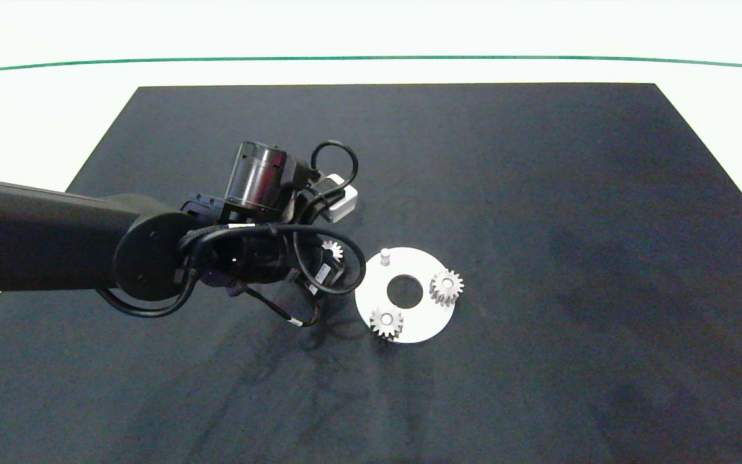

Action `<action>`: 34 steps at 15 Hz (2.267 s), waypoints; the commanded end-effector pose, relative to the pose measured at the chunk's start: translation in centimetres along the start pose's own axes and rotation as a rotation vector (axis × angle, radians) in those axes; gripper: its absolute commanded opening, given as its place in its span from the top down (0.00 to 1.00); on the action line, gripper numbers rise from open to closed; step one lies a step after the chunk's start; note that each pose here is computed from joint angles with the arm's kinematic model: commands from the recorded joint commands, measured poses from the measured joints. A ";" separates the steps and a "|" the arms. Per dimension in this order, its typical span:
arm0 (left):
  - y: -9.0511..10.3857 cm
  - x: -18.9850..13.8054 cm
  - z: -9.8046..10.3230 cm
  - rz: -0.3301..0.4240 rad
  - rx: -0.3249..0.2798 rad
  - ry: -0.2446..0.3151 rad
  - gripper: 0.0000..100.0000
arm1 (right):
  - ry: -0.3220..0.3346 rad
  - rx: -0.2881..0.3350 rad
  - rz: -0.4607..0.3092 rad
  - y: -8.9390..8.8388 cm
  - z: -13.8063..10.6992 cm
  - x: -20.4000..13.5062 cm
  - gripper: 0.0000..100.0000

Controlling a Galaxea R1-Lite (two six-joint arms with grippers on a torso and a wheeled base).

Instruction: Install three planetary gears onto the carrier pins

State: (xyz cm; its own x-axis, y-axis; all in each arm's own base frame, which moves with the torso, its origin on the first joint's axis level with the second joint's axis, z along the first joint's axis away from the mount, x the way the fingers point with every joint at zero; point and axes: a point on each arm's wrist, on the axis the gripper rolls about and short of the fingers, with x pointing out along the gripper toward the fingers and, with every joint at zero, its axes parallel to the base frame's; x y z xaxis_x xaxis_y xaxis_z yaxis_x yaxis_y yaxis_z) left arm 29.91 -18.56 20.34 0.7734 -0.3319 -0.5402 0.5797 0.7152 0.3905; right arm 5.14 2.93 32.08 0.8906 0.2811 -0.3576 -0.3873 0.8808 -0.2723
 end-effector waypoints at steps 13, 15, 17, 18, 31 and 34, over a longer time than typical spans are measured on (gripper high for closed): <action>-0.2 -1.3 0.9 0.002 0.009 -0.045 0.90 | 0.002 -0.003 0.007 0.0 0.0 0.0 0.00; 0.0 -1.6 1.1 0.009 0.004 -0.055 0.00 | 0.004 -0.003 0.007 0.0 0.0 0.0 0.00; 0.1 -1.7 1.1 0.011 0.005 -0.057 0.00 | 0.007 -0.004 0.008 0.1 -0.1 0.1 0.00; 0.2 -1.9 1.2 0.012 0.006 -0.060 0.00 | 0.007 -0.004 0.008 0.1 -0.1 0.1 0.00; 0.3 -0.9 -0.2 0.006 -0.017 -0.010 0.00 | 0.013 -0.006 0.007 0.1 -0.1 0.3 0.00; 0.4 -0.3 -0.4 0.001 -0.021 -0.003 0.00 | 0.011 -0.005 0.007 0.1 -0.1 0.3 0.00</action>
State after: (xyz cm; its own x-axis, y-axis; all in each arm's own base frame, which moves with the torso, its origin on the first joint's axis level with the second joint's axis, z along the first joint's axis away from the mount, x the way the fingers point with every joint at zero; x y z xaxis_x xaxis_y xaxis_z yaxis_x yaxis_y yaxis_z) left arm 29.58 -17.77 20.66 0.7775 -0.3365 -0.5312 0.5717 0.7301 0.3743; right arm 5.30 3.06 31.94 0.8859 0.2845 -0.3663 -0.3944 0.8777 -0.2721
